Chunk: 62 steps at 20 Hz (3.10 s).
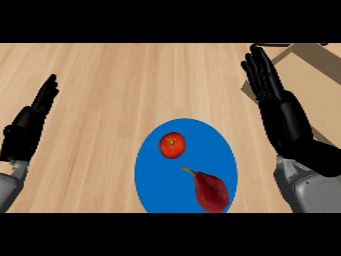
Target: Pick the pear from the plate and place it in the cardboard box
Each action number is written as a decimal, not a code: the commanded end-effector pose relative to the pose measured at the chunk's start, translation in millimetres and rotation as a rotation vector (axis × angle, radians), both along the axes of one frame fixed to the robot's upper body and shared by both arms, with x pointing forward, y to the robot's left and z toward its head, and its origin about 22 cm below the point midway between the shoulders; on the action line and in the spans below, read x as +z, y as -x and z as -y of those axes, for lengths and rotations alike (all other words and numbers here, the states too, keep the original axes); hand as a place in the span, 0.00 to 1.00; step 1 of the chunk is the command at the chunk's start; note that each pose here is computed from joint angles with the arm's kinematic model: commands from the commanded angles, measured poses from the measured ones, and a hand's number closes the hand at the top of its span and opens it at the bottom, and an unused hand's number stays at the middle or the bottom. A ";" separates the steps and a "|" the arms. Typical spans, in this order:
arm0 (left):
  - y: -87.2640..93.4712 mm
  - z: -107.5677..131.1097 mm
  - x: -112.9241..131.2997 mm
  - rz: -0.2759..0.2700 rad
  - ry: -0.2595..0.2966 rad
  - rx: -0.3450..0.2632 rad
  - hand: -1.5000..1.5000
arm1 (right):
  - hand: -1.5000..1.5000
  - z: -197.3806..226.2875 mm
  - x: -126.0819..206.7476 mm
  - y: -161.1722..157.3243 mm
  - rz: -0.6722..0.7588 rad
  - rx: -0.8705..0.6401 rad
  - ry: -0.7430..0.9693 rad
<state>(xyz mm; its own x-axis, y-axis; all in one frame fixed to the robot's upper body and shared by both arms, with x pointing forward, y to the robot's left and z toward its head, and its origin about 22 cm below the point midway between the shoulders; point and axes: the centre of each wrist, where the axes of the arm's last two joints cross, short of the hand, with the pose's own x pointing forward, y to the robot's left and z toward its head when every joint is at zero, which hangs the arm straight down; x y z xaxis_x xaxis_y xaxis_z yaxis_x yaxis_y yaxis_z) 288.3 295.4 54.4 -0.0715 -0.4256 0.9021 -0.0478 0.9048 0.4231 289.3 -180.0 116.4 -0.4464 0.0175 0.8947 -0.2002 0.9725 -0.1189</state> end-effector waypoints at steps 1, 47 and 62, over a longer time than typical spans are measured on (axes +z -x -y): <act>23.8 10.3 8.1 0.040 -0.012 -0.050 0.50 | 0.00 9.0 37.6 3.1 0.035 0.064 0.027; -5.8 30.1 0.9 0.054 0.033 -0.335 0.50 | 0.00 -61.4 86.1 95.2 0.229 0.594 1.589; -2.0 17.1 12.2 0.068 0.040 -0.329 0.50 | 0.00 -64.3 34.9 92.5 0.245 0.487 1.689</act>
<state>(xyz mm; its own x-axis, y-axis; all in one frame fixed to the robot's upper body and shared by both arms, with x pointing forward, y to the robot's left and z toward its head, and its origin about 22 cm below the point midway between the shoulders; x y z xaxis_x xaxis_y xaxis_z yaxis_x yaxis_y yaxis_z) 293.2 275.2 62.5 -0.2511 -0.3412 0.9059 0.2201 0.8912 0.3966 188.2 -106.8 160.7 -0.8033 0.5956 -0.0046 -0.2401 -0.3308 -0.9127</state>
